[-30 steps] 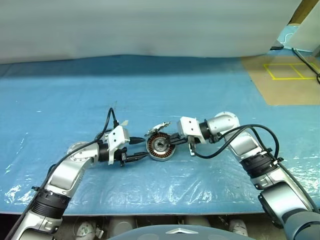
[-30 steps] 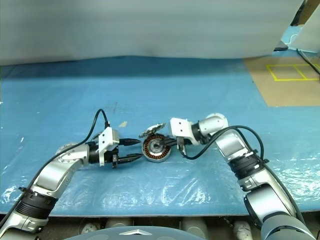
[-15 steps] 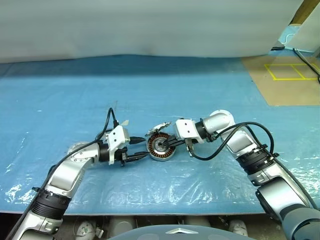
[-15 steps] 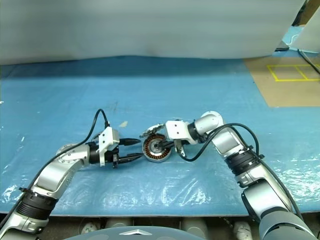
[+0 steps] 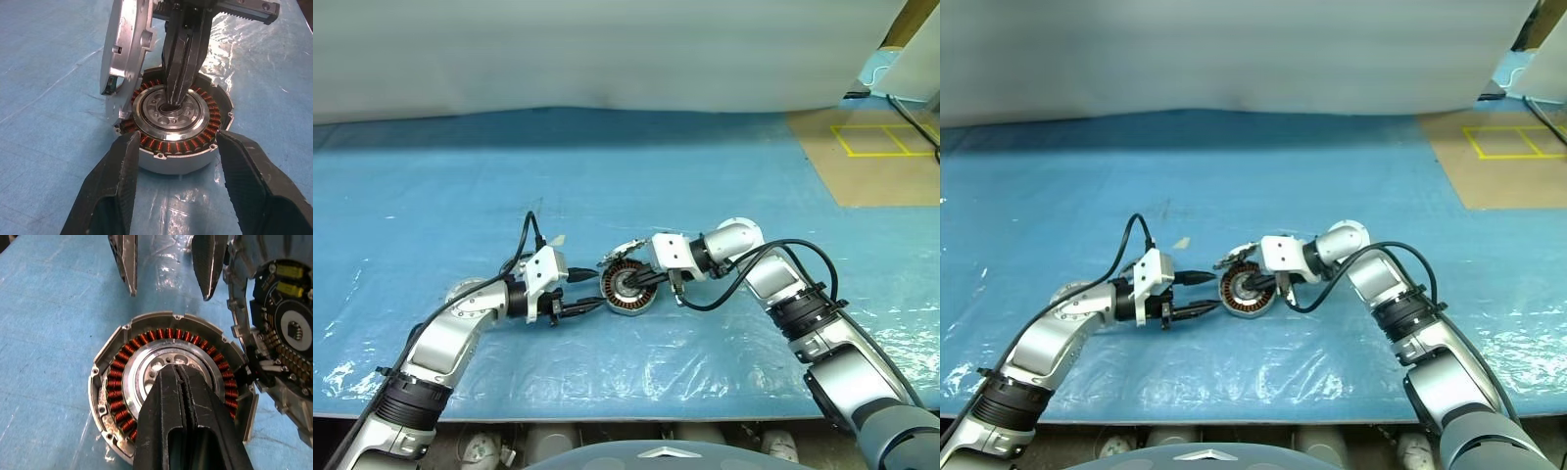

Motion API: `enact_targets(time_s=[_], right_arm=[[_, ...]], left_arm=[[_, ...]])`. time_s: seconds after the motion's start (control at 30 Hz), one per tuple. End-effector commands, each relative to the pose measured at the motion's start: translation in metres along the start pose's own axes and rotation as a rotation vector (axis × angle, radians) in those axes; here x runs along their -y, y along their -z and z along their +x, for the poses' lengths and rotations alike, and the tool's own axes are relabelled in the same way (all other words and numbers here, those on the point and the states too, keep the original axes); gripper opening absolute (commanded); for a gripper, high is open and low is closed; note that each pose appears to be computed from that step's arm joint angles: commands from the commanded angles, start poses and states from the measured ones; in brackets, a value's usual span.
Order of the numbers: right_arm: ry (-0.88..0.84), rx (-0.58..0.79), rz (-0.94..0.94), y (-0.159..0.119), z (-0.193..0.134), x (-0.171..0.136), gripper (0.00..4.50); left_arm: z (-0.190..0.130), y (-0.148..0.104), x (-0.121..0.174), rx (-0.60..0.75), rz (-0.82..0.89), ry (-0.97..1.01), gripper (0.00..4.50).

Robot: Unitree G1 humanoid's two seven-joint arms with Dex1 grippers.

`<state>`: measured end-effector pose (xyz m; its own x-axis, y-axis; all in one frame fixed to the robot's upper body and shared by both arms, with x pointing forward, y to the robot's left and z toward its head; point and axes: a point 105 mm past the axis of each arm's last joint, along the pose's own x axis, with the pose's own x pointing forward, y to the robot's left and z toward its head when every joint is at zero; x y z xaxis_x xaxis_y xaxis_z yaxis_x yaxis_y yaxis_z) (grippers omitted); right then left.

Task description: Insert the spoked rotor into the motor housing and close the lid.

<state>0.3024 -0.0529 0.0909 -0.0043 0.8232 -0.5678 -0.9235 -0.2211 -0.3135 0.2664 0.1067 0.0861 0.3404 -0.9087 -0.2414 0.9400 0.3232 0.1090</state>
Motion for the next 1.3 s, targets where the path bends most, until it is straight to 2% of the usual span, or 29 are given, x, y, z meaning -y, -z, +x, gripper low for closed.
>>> enact_targets(time_s=[0.03, 0.13, 0.27, 0.47, 0.63, 0.77, 0.9, 1.0, 1.07, 1.17, 1.3], right_arm=[[0.018, 0.034, -0.012, -0.011, -0.005, 0.009, 0.03], [0.013, 0.089, 0.016, -0.024, -0.009, 0.011, 0.03], [-0.02, 0.105, 0.039, -0.032, -0.011, 0.008, 1.29], [-0.023, 0.049, 0.008, -0.026, -0.009, 0.013, 3.42], [-0.054, 0.052, 0.048, -0.024, -0.01, 0.008, 3.42], [-0.109, 0.064, 0.175, -0.024, -0.015, -0.001, 3.42], [-0.09, 0.049, 0.296, -0.026, -0.02, 0.001, 3.42], [-0.076, -0.048, 0.342, -0.018, -0.02, -0.003, 3.42], [-0.058, -0.118, 0.458, -0.011, -0.02, -0.001, 3.42], [-0.075, -0.137, 0.535, -0.013, -0.018, -0.003, 3.42], [-0.063, -0.23, 0.611, -0.01, -0.014, -0.002, 3.42]], left_arm=[[-0.001, -0.01, 0.001, 0.024, 0.031, 0.004, 2.55], [-0.001, -0.01, 0.001, 0.022, 0.032, 0.004, 2.55], [-0.001, -0.01, 0.002, 0.024, 0.03, 0.005, 2.55], [0.002, -0.01, 0.002, 0.027, 0.031, 0.009, 2.55], [-0.001, -0.008, 0.003, 0.025, 0.029, 0.005, 2.55], [-0.003, -0.006, 0.005, 0.024, 0.026, 0.0, 2.55], [-0.003, -0.004, 0.003, 0.02, 0.026, -0.005, 2.55], [-0.003, -0.002, 0.002, 0.018, 0.024, -0.008, 2.55], [-0.003, -0.001, 0.0, 0.015, 0.024, -0.012, 2.55], [-0.003, 0.0, -0.002, 0.014, 0.025, -0.014, 2.55], [-0.003, 0.002, -0.001, 0.007, 0.028, -0.014, 2.55]])
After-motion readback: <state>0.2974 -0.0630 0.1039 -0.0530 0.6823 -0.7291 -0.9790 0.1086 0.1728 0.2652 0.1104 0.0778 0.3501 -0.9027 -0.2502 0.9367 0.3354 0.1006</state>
